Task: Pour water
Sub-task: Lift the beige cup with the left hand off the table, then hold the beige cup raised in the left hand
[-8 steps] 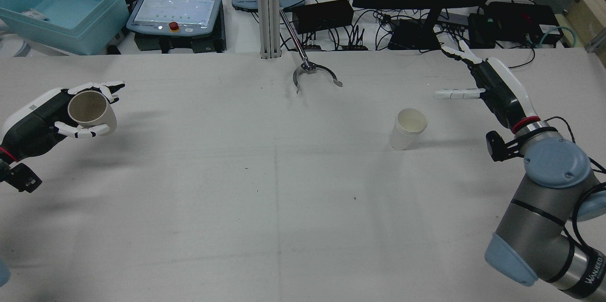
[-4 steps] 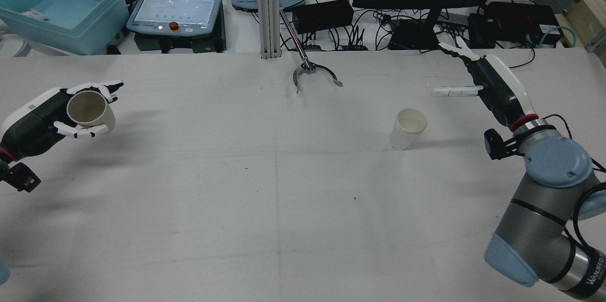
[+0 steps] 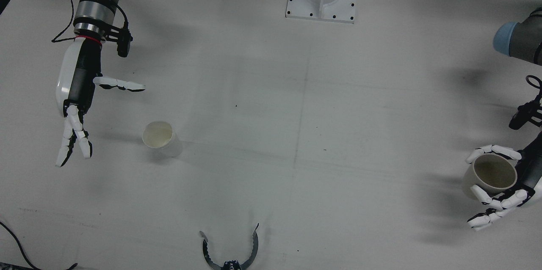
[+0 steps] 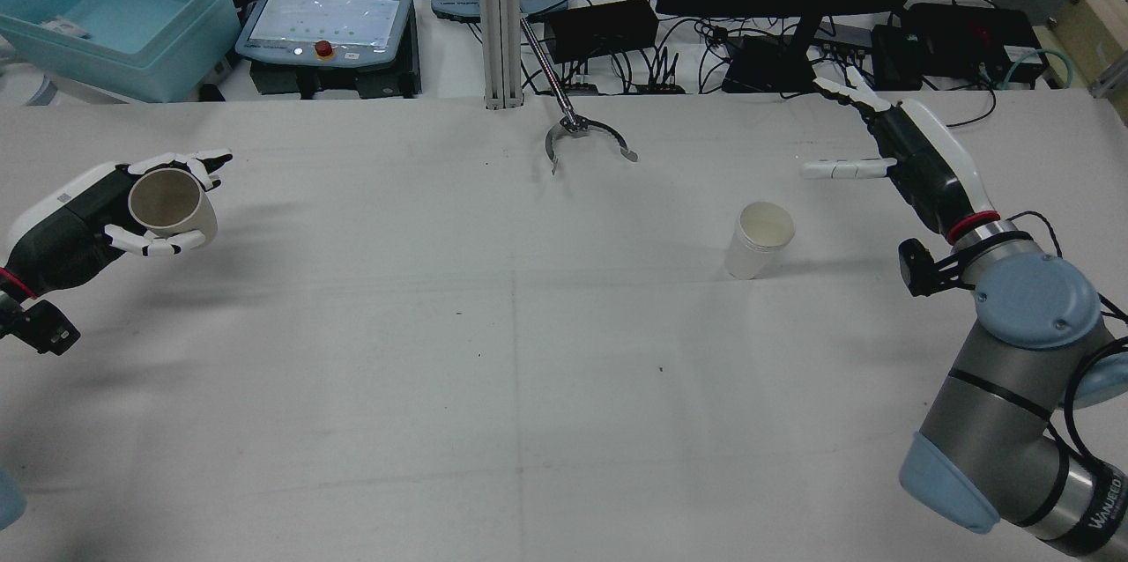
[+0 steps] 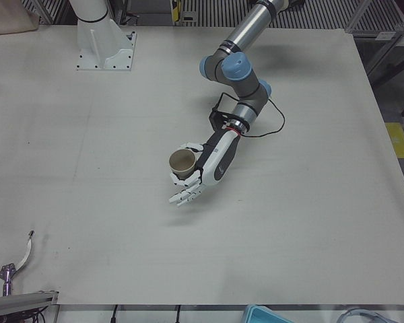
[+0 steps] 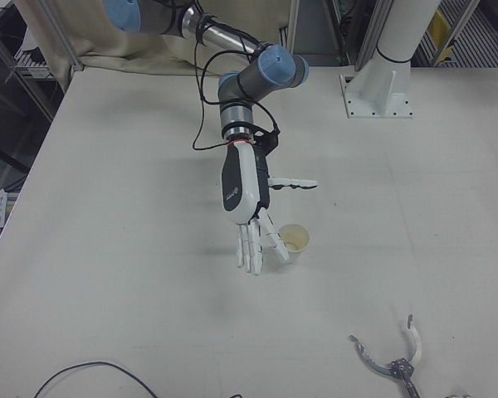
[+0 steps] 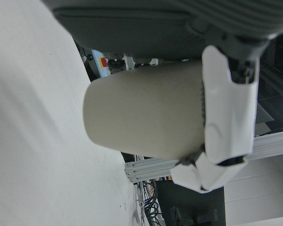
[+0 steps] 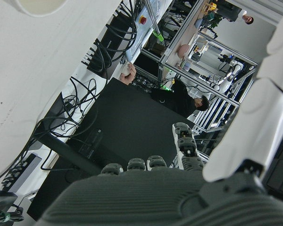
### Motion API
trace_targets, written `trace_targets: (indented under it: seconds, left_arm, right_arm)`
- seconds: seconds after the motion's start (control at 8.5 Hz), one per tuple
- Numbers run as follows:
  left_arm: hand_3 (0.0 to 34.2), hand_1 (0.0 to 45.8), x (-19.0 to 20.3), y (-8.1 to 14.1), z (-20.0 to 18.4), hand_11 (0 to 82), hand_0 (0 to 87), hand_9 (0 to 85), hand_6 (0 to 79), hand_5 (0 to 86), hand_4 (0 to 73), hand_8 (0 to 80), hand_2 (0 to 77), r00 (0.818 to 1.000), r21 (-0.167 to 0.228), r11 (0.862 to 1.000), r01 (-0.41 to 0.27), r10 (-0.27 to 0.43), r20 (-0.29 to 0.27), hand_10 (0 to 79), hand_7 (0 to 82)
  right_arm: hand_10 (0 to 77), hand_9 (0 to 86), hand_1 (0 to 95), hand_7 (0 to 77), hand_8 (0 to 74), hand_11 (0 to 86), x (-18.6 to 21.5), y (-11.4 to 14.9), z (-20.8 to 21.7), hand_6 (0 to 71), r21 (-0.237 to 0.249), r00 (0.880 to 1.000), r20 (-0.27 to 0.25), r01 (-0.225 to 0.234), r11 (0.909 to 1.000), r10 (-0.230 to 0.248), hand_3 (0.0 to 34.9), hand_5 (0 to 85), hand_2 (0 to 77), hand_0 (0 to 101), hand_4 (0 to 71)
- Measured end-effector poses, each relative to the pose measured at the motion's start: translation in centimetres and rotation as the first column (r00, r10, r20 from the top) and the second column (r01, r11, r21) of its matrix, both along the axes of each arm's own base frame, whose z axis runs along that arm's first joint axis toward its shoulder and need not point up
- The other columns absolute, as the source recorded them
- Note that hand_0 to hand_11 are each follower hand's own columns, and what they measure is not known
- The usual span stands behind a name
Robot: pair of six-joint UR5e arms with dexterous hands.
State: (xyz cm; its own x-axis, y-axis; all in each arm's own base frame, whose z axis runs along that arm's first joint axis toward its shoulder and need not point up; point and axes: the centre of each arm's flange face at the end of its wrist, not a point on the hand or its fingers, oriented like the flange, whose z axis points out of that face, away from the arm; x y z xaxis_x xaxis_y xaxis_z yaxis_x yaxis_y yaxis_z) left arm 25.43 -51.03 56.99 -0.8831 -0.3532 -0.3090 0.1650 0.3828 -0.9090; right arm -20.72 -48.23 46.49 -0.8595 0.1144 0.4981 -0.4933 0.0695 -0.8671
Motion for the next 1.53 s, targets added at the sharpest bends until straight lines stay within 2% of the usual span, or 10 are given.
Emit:
trace_targets:
  seconds: [0.24,0.59,0.94,1.06,1.18,1.29,1.41,1.53]
  left_arm:
    - [0.0,27.3,0.2,-0.3,0.0,15.3,59.3,12.5,15.8,49.6,25.6,9.8,37.6,1.0,-0.002,1.0,0.001,-0.001,0.002,9.3,14.7]
    - [0.0,27.3,0.3,-0.6,-0.2,15.3,59.0,12.0,14.7,49.6,25.6,9.3,37.6,1.0,-0.016,1.0,0.002,-0.002,0.008,9.3,14.7]
    - [0.0,27.3,-0.3,-0.7,-1.4,18.0,61.8,15.3,19.1,49.1,26.2,13.1,37.6,1.0,-0.02,1.0,0.011,-0.01,0.013,10.4,16.9]
    - [0.0,27.3,-0.1,-1.0,-2.0,16.4,61.8,15.3,19.1,49.1,26.2,13.1,38.2,1.0,-0.018,1.0,0.011,-0.011,0.012,8.2,16.9]
    - [0.0,27.3,0.2,-1.4,-2.7,15.8,64.2,15.8,19.1,44.2,30.5,13.1,38.2,1.0,-0.016,1.0,0.011,-0.011,0.011,9.3,16.9]
    - [0.0,27.3,0.3,-1.6,-3.3,15.8,64.2,15.8,19.1,44.2,30.5,13.1,38.2,1.0,-0.014,1.0,0.013,-0.013,0.008,9.3,16.9]
    - [0.0,27.3,0.2,-1.8,-3.7,16.4,65.8,14.7,19.1,41.5,34.9,12.0,38.7,1.0,-0.013,1.0,0.015,-0.015,0.003,9.3,16.9]
    - [0.0,26.7,-0.1,-1.9,-3.8,16.4,65.8,14.7,19.1,40.9,36.5,12.0,38.7,1.0,-0.017,1.0,0.019,-0.019,-0.002,9.3,16.9]
  right_arm:
    - [0.5,1.6,10.9,4.9,2.2,1.1,0.6,-0.2,0.0,4.9,0.0,1.0,0.0,-0.011,0.9999,0.011,0.0,3.8,4.9,46,6.0]
    - [0.5,1.6,10.9,3.8,2.2,1.1,0.9,-0.3,0.4,3.3,-0.006,1.0,-0.011,-0.017,0.9998,0.017,0.0,3.8,4.9,46,6.0]
    - [0.5,1.6,12.0,3.8,1.6,1.1,0.8,-0.4,0.8,3.8,-0.014,1.0,-0.013,-0.018,0.9997,0.018,0.0,3.8,6.5,46,7.1]
    - [0.5,1.6,12.0,3.8,2.2,1.1,0.8,-0.5,0.8,3.8,-0.014,1.0,-0.01,-0.019,0.9997,0.019,0.0,3.8,6.5,46,6.5]
    - [0.5,1.6,12.0,3.8,2.2,1.1,0.9,-0.5,0.7,3.8,-0.013,1.0,-0.006,-0.021,0.9997,0.02,0.0,3.8,6.5,46,7.1]
    - [0.5,1.6,11.5,3.8,2.2,1.1,0.9,-0.5,0.6,3.8,-0.011,1.0,-0.003,-0.021,0.9997,0.021,0.0,3.8,6.5,46,7.1]
    - [0.5,1.6,13.1,3.8,2.2,1.1,1.0,-0.5,0.5,3.8,-0.009,1.0,0.0,-0.023,0.9997,0.023,0.0,3.8,2.7,46,7.1]
    - [0.5,1.6,13.1,3.8,2.2,1.1,1.2,-0.6,0.4,3.8,-0.008,1.0,0.002,-0.025,0.9997,0.025,0.0,3.8,2.7,46,7.1]
